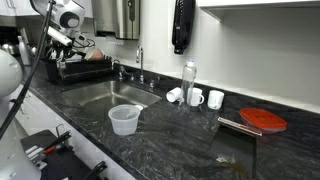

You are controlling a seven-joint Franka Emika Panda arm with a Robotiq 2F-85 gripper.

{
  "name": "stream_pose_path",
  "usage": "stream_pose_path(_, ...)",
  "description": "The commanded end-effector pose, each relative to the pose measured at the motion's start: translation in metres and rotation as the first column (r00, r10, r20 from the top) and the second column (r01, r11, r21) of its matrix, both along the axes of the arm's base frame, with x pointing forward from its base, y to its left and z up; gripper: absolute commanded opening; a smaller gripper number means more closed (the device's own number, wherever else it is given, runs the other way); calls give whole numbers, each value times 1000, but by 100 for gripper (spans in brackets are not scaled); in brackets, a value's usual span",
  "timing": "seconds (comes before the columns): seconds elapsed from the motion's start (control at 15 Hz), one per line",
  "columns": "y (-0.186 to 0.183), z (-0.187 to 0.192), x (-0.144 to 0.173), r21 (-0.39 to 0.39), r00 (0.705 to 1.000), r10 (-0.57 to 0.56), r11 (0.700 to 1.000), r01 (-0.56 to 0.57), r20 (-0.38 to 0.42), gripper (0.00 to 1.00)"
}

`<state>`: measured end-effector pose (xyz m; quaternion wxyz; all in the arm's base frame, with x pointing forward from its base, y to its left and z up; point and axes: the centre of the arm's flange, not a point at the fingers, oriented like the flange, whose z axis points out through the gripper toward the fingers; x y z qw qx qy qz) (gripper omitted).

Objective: Pick up the spoon from the dish rack and place it inside the white mug in the sink, remove the mug from the sink and place it on the right side of the countertop

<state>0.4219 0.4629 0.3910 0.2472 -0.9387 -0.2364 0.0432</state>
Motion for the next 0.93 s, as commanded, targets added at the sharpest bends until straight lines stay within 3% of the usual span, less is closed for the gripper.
stream_pose_path(0.0, -1, 1, 0, 3, 1000, -14, 1000, 13, 11, 13)
stream_pose_path(0.2, -1, 1, 1, 1, 1000, -15, 1000, 15, 6, 7)
stream_pose_path(0.53, 6, 11, -4, 26, 1000, -10, 1000, 10, 5, 8)
stream_pose_path(0.67, 6, 15, -4, 28, 1000, -10, 1000, 10, 13, 2)
stream_pose_path(0.87, 8, 23, -6, 40, 999, -3, 999, 1, 33, 1)
